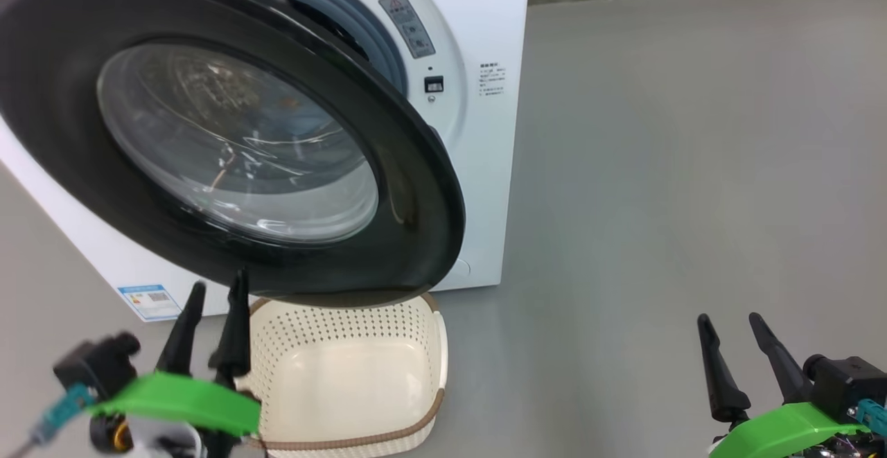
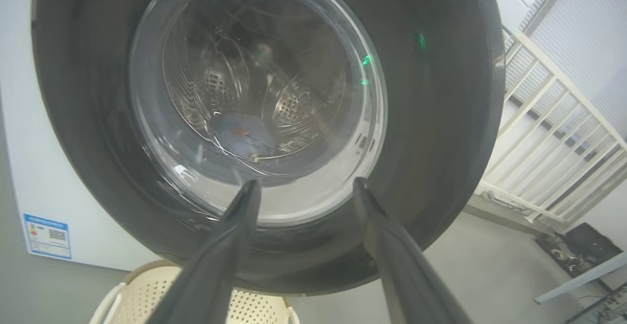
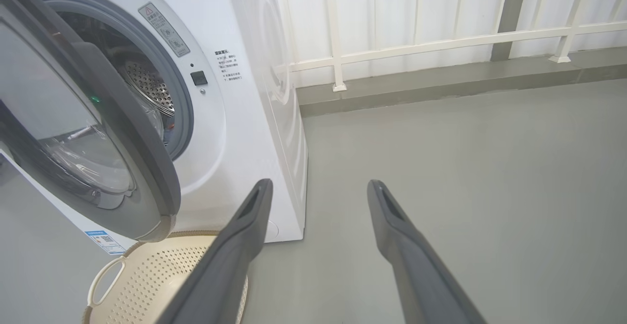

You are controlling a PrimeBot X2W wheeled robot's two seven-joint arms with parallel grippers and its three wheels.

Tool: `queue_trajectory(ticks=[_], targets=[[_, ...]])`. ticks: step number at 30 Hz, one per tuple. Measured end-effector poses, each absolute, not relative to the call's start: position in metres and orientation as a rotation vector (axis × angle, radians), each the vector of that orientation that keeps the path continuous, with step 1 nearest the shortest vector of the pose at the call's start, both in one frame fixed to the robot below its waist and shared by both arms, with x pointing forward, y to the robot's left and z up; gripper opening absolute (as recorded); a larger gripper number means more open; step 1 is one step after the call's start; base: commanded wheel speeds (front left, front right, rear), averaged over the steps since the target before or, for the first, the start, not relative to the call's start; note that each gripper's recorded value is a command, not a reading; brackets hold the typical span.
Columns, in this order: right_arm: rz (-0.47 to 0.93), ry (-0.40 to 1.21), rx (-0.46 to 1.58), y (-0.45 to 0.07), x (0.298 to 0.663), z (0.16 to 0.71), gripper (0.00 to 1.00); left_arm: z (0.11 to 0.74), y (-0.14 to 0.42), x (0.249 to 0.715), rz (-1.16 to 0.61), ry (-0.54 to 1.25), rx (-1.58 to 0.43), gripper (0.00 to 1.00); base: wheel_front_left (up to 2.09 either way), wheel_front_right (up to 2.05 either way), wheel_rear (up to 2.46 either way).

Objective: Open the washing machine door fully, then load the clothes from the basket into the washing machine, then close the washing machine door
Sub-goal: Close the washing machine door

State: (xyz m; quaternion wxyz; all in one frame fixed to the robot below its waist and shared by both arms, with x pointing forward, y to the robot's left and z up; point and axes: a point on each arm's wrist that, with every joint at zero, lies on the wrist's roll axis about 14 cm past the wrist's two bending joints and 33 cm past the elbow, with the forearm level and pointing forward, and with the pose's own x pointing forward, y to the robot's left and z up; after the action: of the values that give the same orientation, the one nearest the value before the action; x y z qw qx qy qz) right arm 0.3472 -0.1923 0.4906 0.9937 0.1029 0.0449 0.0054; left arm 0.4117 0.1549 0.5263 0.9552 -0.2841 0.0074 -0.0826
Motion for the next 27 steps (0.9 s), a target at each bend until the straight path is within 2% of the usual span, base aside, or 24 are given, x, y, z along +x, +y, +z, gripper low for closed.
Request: queue_trajectory(ticks=[5,11,18,27], targets=[[0.034,0.086,0.194,-0.185,0.345,0.495,1.00,0.513,0.171,0.389,-0.081,-0.017,-0.364,1.00,0.00,0.00,0.00],[0.044,0.090,0.184,-0.183,0.344,0.495,1.00,0.504,0.176,0.366,-0.046,-0.020,-0.233,1.00,0.00,0.00,0.00],[0.051,0.108,0.183,-0.180,0.341,0.491,1.00,0.498,0.176,0.345,-0.023,-0.017,-0.200,1.00,0.00,0.00,0.00],[0.061,0.118,0.182,-0.177,0.343,0.490,1.00,0.498,0.177,0.341,-0.016,-0.015,-0.198,1.00,0.00,0.00,0.00]])
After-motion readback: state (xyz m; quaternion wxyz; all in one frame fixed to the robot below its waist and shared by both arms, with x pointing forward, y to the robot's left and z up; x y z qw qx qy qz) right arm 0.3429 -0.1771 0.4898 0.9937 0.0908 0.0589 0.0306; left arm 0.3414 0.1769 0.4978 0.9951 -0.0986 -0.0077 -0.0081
